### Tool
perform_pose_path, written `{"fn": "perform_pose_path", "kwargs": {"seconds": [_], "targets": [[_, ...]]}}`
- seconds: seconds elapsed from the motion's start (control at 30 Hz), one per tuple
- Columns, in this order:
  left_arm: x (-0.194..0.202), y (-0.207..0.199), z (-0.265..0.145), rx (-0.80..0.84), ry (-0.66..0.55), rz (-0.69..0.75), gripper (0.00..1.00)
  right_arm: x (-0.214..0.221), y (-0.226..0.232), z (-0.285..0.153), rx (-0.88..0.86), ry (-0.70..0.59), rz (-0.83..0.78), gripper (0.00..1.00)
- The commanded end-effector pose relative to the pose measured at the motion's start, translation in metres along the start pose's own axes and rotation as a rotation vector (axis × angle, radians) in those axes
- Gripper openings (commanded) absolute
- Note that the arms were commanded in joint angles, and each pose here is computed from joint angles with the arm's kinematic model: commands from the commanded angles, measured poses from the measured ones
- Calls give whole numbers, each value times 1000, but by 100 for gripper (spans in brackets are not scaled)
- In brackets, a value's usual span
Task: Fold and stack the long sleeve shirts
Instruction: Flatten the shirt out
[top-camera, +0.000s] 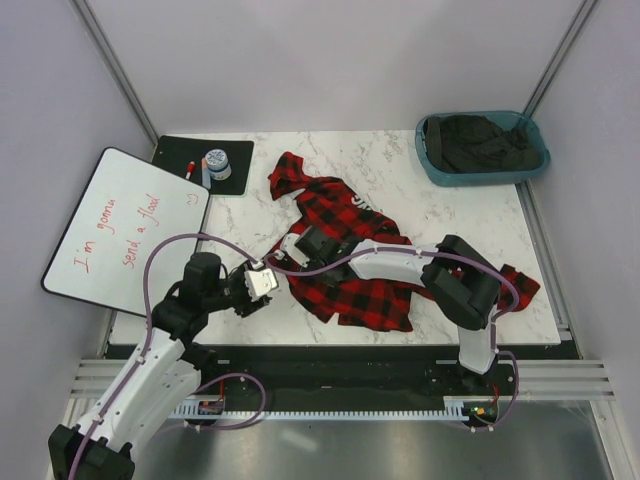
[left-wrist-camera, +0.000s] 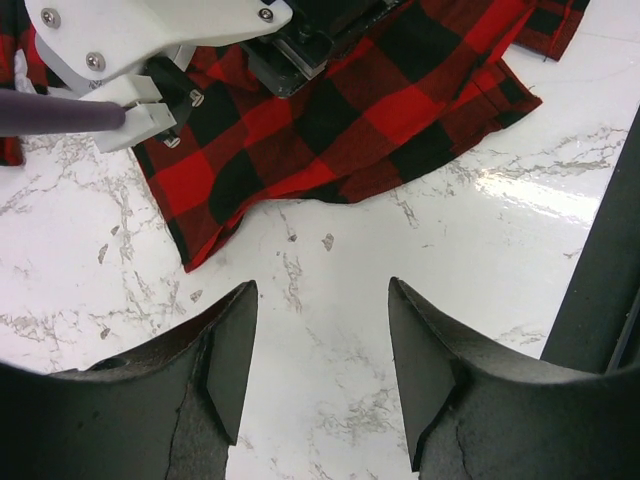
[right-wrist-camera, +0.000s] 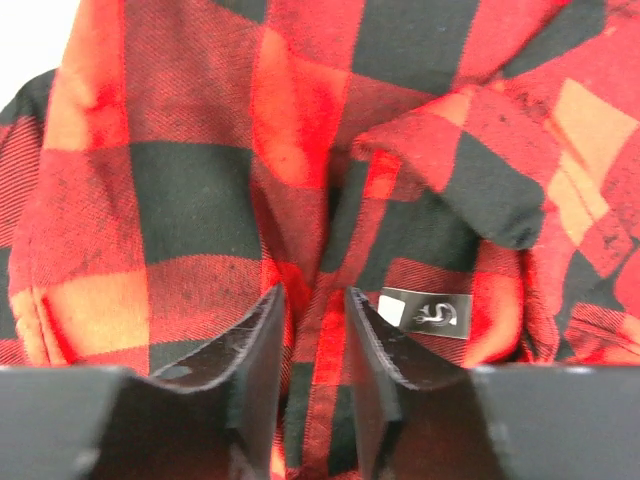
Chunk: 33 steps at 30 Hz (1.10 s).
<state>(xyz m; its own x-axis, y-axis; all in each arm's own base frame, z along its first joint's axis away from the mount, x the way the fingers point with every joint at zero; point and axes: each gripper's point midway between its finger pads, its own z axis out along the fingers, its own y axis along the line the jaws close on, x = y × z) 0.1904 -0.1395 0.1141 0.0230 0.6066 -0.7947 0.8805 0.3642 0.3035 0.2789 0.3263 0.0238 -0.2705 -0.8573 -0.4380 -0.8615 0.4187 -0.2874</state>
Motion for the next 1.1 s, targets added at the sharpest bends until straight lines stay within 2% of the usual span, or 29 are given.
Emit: {"fn": "perform_pose_path", "kwargs": {"seconds": [0.0, 0.13, 0.27, 0.3, 0.33, 0.37, 0.4, 0.5, 0.67, 0.87, 1.07], "targets": [[-3, 2, -1, -13, -8, -16, 62, -4, -12, 1, 76, 20, -3, 34], [-2, -1, 0, 6, -12, 13, 62, -28, -20, -25, 72, -46, 9, 24], [2, -3, 5, 42, 9, 11, 61, -35, -29, -44, 69, -56, -11, 18], [-1, -2, 5, 47, 6, 10, 60, -36, -31, -47, 67, -62, -22, 15], [-2, -2, 6, 55, 6, 10, 60, -37, -34, -49, 70, -65, -20, 6], [-1, -3, 8, 67, 13, 7, 58, -35, -36, -50, 70, -61, -23, 1], [-4, -3, 9, 80, 1, 7, 57, -35, -39, -51, 74, -60, -18, 0], [-4, -6, 12, 111, -4, 5, 53, -39, -56, -62, 63, -83, 23, 0], [1, -8, 19, 137, 11, 22, 54, -48, -83, -81, 17, -124, 74, 0], [3, -3, 25, 134, 32, 0, 54, -36, -43, -64, -191, -95, 62, 3], [9, -5, 20, 106, 43, -2, 54, -3, -24, -42, -234, -10, 65, 21]]}}
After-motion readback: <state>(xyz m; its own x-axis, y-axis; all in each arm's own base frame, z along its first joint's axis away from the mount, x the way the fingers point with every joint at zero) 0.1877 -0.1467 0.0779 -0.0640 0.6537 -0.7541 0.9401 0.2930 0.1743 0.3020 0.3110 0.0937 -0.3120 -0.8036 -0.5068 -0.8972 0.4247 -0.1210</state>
